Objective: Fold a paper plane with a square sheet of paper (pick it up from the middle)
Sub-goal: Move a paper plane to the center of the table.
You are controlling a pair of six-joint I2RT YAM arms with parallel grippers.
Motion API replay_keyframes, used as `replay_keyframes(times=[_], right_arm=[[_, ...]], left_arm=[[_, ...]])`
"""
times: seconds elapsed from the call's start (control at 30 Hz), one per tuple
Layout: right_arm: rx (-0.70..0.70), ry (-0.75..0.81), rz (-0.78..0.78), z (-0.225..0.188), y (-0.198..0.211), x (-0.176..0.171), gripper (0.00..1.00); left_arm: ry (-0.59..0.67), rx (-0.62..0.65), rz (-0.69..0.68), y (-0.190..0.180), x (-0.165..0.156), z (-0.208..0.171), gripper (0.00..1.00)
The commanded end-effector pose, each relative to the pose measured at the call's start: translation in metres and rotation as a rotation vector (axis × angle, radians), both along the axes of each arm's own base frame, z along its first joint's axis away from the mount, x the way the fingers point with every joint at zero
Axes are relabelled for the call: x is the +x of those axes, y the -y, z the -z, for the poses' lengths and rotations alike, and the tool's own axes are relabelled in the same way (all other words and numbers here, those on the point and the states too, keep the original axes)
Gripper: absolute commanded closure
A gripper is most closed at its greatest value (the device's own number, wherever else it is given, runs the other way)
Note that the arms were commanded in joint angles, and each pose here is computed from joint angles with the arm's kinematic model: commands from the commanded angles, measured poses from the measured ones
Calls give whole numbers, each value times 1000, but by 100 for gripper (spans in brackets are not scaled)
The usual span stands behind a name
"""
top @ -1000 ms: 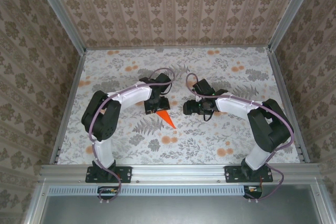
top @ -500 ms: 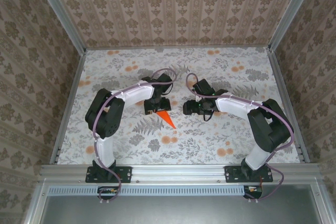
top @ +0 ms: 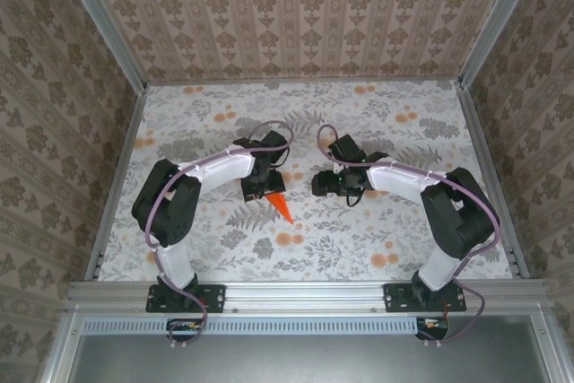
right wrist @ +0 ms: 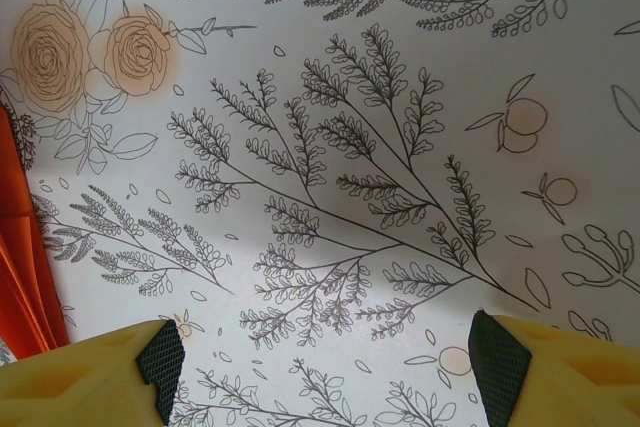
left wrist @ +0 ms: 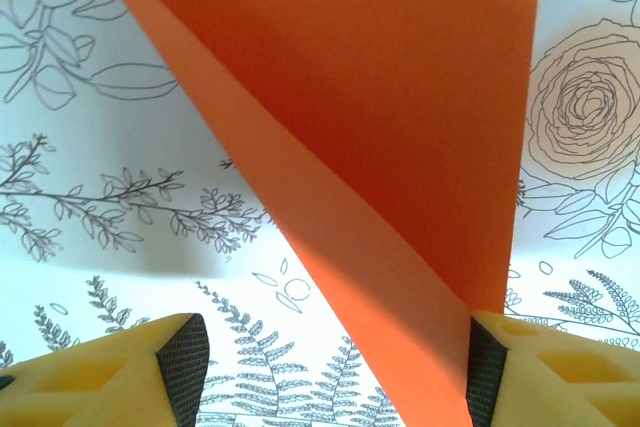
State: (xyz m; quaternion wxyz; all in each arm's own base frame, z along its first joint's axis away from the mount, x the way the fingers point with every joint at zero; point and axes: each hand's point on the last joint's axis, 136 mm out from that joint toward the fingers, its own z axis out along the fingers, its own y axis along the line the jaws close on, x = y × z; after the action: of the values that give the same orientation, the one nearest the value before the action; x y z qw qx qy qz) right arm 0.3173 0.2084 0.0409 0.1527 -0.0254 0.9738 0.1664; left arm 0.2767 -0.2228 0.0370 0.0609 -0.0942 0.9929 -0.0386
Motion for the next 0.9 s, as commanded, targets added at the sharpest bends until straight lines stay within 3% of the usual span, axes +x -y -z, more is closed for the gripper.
replay_keyframes(times=[0.0, 0.33, 0.87], right_arm=[[6, -45, 6, 3, -1, -3, 21], [11, -55, 3, 5, -2, -4, 21], [20, -64, 5, 7, -4, -4, 22]], left_arm=[[39, -8, -43, -5, 2, -8, 33], [52, -16, -100, -14, -1, -9, 42], [80, -176, -234, -13, 1, 0, 65]])
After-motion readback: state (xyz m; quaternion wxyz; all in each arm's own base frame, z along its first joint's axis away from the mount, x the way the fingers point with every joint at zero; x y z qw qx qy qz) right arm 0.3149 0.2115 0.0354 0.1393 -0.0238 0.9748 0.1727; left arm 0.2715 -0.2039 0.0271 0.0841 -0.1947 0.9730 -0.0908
